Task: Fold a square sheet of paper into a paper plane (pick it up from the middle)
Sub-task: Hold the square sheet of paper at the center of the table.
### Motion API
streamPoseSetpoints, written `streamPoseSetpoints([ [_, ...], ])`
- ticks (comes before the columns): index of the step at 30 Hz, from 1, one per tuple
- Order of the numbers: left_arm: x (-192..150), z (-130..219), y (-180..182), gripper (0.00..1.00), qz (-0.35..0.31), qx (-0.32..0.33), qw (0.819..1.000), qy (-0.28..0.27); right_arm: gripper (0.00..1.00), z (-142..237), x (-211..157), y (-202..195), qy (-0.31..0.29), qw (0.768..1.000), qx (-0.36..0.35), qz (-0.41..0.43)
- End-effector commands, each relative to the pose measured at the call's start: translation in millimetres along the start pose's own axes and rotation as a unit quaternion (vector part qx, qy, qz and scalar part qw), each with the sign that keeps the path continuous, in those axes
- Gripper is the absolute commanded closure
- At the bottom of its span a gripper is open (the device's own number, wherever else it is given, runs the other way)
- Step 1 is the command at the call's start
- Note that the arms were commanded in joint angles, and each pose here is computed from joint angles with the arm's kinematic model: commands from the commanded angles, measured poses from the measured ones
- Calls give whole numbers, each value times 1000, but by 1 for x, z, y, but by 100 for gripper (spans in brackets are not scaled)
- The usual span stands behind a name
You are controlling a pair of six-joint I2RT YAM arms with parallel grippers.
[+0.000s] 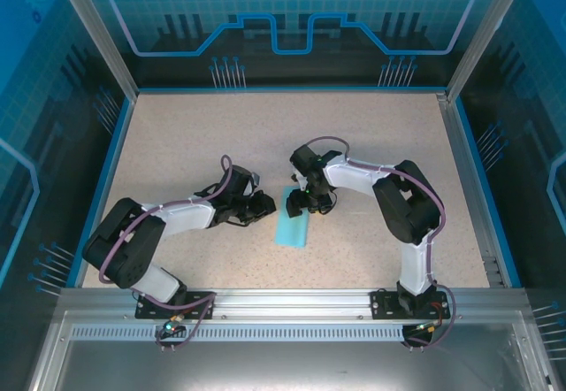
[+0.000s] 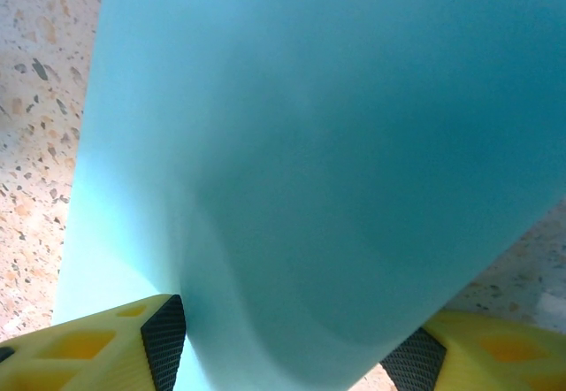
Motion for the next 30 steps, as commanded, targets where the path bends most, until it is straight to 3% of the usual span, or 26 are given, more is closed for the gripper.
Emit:
streamPoseSetpoints([
  [1, -11, -4, -10, 84, -25, -18, 999, 42, 33, -89, -57, -8, 113, 993, -1, 17],
  [11, -22, -17, -13, 89, -28, -29, 994, 98, 33, -92, -58, -7, 115, 993, 0, 14],
  [30, -30, -34, -6, 91, -25, -9, 992, 120, 32, -98, -58, -5, 121, 993, 5, 3],
])
Point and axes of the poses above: each hand's point on the last joint's axis, 136 mm out from that joint toward the fingers, its own z axis back along the fingers, its own y axis along the line the jaws close on, x = y × z, the point moved 1 cm from there along z, back along the fingers, and after that the axes turned 13 degrees about z, right-handed, at the moved point
